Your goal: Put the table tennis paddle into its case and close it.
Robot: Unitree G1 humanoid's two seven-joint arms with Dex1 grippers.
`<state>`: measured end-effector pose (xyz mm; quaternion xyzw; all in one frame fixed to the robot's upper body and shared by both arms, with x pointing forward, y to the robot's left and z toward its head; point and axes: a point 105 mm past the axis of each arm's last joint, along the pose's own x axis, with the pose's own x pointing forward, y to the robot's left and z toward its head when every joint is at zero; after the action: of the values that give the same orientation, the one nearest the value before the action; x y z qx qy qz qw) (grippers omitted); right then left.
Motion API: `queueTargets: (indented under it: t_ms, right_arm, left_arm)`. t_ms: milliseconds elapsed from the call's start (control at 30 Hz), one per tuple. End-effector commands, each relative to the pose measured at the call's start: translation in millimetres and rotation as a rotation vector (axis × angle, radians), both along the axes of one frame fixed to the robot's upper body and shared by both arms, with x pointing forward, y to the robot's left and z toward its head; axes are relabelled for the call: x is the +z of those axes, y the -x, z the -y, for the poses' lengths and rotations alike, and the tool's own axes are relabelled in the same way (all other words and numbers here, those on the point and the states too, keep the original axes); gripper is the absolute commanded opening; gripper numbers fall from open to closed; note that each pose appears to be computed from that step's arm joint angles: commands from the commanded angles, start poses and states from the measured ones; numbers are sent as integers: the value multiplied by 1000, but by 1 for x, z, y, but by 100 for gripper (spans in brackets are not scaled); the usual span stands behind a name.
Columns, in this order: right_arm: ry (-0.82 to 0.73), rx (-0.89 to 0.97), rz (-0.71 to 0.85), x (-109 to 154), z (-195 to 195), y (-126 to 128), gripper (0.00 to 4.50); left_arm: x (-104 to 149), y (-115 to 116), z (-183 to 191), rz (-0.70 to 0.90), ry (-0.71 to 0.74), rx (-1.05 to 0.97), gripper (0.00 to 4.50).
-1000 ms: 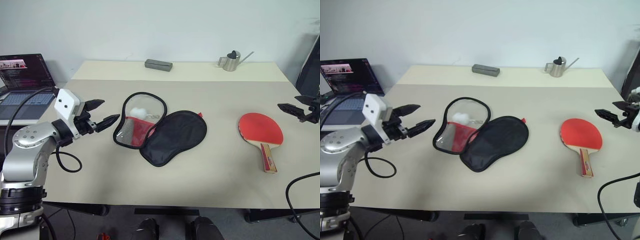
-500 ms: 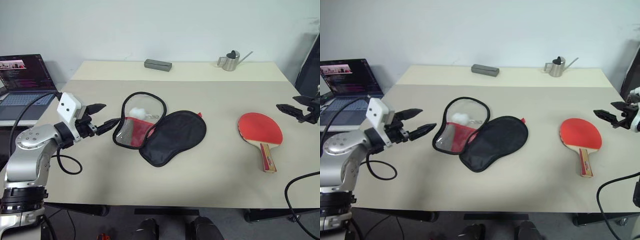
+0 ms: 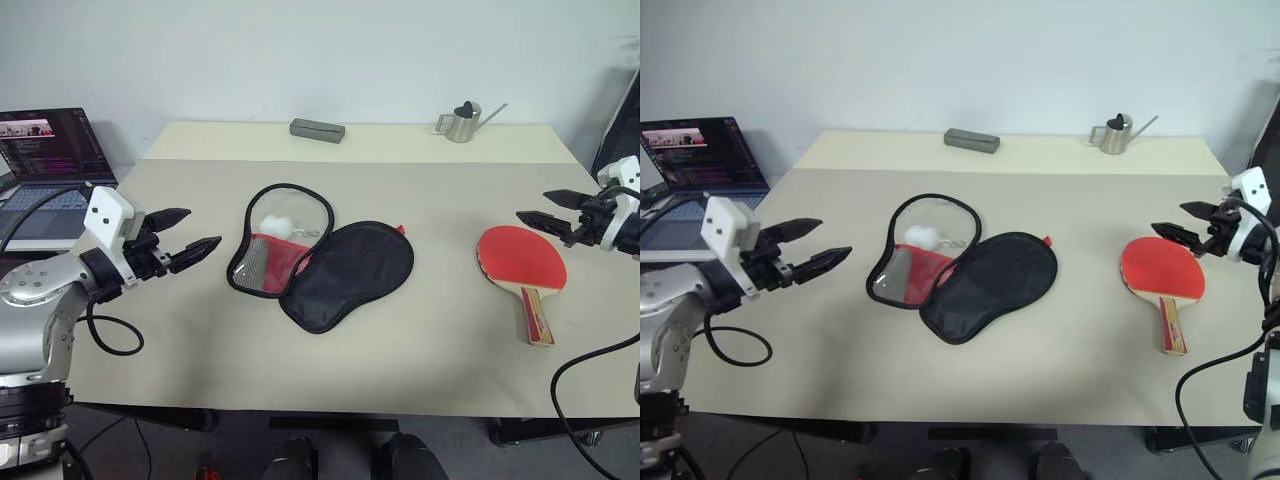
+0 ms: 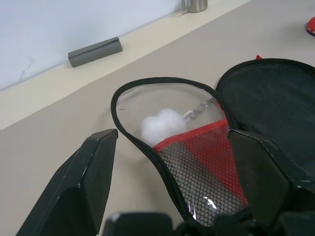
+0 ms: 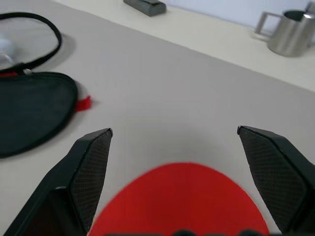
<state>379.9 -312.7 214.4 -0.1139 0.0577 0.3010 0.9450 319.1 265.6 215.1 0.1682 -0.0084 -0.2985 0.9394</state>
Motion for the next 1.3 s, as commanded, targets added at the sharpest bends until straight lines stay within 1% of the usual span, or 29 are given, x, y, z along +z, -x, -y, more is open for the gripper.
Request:
queueTargets:
  t_ms: [33, 100, 167, 300, 400, 500, 667, 733, 800, 900, 1000, 1133, 1300]
  right_arm:
    - [6, 98, 32, 11, -21, 3, 446]
    - [-5, 142, 23, 11, -32, 5, 446]
    - [-7, 200, 0, 5, -53, 8, 446]
    - [-46, 273, -42, -2, -86, 17, 446]
    - [-79, 317, -90, -10, -119, 24, 446]
    - [-107, 275, -150, -18, -133, 25, 446]
    - [-137, 192, -244, -33, -157, 18, 446]
    - [-146, 158, -263, -37, -162, 14, 446]
    - [-121, 85, -265, -47, -164, 2, 446]
    - [-87, -19, -251, -58, -161, -14, 446]
    - [-55, -78, -244, -69, -159, -24, 446]
    - [-1, -96, -242, -82, -158, -27, 446]
    - [-21, -69, -262, -84, -165, -25, 446]
  left_arm:
    - [19, 6, -2, 46, -38, -23, 390]
    - [22, 7, 1, 48, -35, -41, 390]
    - [22, 8, 6, 26, -18, -73, 390]
    - [15, 9, 12, -23, -17, -123, 390]
    - [7, 12, 22, -50, -13, -193, 390]
    - [4, 11, 24, -63, -14, -217, 390]
    - [5, 9, 33, -75, -6, -276, 390]
    - [4, 7, 35, -79, -10, -288, 390]
    - [4, 5, 39, -81, -15, -308, 390]
    - [4, 2, 44, -81, -17, -326, 390]
    - [4, 1, 46, -82, -19, -336, 390]
    - [5, 0, 48, -80, -15, -339, 390]
    - [5, 0, 48, -77, -10, -337, 390]
